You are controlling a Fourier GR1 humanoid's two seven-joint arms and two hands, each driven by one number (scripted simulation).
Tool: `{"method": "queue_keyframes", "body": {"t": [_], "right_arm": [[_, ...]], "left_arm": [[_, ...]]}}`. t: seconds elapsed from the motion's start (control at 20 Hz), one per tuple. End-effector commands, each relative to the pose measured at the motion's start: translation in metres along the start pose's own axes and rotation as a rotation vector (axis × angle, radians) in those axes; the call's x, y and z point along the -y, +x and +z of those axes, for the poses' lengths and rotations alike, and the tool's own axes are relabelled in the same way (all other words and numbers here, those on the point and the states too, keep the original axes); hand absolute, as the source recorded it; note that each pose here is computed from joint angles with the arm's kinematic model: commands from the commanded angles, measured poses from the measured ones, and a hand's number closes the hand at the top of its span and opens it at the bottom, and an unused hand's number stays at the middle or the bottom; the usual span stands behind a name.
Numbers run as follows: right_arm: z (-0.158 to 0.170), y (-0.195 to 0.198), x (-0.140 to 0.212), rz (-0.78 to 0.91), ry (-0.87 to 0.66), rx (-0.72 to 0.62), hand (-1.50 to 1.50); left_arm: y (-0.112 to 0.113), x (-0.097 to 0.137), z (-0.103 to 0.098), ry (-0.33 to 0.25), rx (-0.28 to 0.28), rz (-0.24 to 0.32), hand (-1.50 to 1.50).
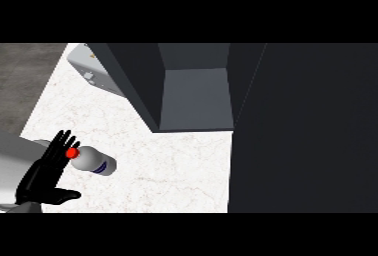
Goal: Pick up the bottled water, place it into the cabinet and close the cabinet
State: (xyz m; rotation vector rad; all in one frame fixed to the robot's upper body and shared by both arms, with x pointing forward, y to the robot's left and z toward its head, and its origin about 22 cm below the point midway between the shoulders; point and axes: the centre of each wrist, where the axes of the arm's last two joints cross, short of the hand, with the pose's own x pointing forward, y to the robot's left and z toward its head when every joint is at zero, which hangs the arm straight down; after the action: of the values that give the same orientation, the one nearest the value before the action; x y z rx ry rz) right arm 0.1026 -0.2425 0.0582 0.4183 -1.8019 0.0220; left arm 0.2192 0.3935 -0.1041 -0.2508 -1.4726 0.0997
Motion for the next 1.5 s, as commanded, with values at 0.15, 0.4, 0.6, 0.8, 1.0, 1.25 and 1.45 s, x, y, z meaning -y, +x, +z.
{"method": "queue_keyframes", "body": {"t": [0.15,0.4,0.6,0.8,1.0,1.25,1.45], "right_arm": [[-0.002,-0.009,-0.007,-0.004,0.002,0.004,-1.5],[-0.003,-0.008,-0.002,-0.012,-0.001,0.006,-1.5],[0.008,-0.003,0.004,-0.017,-0.006,0.001,-1.5],[0.008,-0.014,0.002,-0.027,-0.02,0.0,-1.5],[-0.014,-0.013,0.0,-0.012,-0.015,0.005,-1.5],[0.003,0.001,0.003,-0.013,0.012,0.011,-1.5],[0.005,-0.004,-0.008,-0.006,-0.008,-0.007,-1.5]], "left_arm": [[-0.036,0.032,-0.023,-0.098,-0.041,0.204,-1.5],[-0.027,0.019,-0.036,-0.123,-0.053,0.242,-1.5],[-0.039,0.03,-0.034,-0.172,-0.048,0.286,-1.5],[-0.046,0.028,-0.025,-0.187,-0.063,0.288,-1.5],[-0.051,0.072,-0.057,-0.26,-0.062,0.275,1.5],[-0.057,0.065,-0.045,-0.245,-0.03,0.314,1.5],[-0.06,0.045,-0.021,-0.194,0.01,0.286,1.5]]}}
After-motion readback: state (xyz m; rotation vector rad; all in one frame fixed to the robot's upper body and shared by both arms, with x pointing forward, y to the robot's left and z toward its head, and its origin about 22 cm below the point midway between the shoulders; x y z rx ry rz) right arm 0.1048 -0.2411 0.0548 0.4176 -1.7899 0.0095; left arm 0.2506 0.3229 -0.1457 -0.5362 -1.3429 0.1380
